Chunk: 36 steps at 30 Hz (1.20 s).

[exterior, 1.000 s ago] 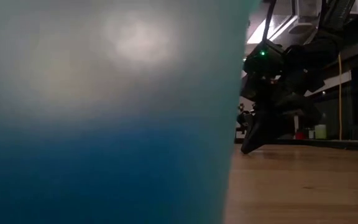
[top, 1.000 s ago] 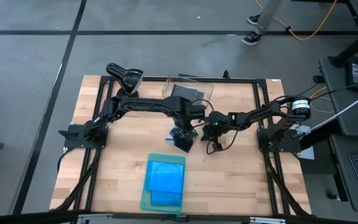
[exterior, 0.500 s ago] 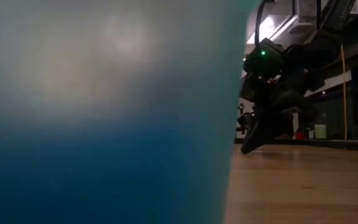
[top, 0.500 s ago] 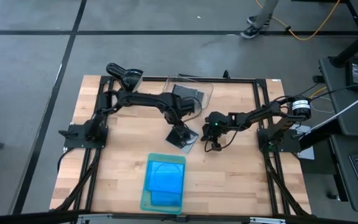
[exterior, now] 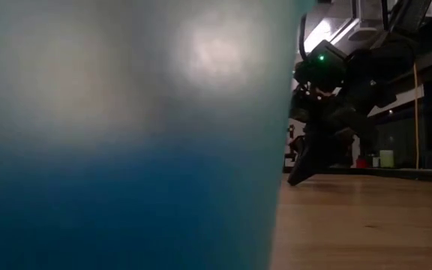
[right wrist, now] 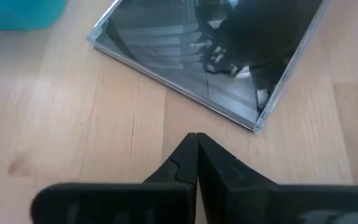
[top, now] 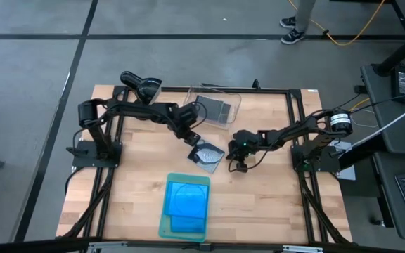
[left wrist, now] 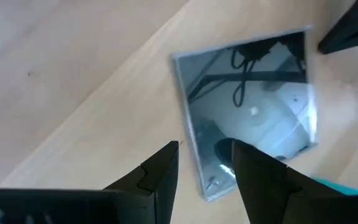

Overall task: Pick & place jewel cases by type
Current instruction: Put the black cd case into the transparent bin

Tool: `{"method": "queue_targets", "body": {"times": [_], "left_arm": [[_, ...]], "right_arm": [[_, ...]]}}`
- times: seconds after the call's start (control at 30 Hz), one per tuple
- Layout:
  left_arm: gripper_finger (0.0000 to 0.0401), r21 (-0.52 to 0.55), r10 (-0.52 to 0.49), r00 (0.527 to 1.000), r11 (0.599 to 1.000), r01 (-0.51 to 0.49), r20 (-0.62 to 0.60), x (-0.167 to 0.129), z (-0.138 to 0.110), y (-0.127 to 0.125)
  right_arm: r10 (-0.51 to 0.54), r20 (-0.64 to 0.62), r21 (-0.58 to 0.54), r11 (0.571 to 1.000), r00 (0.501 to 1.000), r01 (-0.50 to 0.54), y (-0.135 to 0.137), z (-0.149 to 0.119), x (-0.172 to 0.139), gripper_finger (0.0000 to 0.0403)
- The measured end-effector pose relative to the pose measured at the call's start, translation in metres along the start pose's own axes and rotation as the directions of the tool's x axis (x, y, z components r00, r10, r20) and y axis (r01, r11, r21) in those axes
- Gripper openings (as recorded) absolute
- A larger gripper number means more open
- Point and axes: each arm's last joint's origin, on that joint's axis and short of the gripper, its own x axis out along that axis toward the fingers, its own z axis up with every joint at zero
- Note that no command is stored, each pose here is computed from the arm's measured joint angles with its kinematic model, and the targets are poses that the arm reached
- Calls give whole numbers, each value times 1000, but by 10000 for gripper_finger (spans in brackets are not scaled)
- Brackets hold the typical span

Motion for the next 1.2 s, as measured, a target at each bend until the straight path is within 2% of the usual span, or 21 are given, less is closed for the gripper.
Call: {"method": "queue_targets", "body": {"times": [0.27, 0.53, 0.8, 1.0, 1.2], "left_arm": [[144, 6, -26, 998, 1000, 27, -55, 13, -14, 7], [144, 15, -65, 998, 998, 66, -25, 18, -15, 10], [144, -72, -114, 993, 991, 110, -42, 31, -29, 25], [144, -100, -189, 982, 977, 189, 14, 36, -30, 23], [145, -148, -174, 985, 974, 172, -1, 47, -33, 29]], "right_arm": [[-4, -19, 45, 999, 1000, 4, 11, -1, 2, 10], [38, -31, 75, 997, 999, -36, 20, -2, 3, 10], [57, -16, 78, 995, 998, -56, 21, -2, 4, 10], [58, -7, 71, 996, 998, -58, 21, -1, 4, 10], [59, -6, 68, 996, 998, -58, 21, -1, 4, 10]]}}
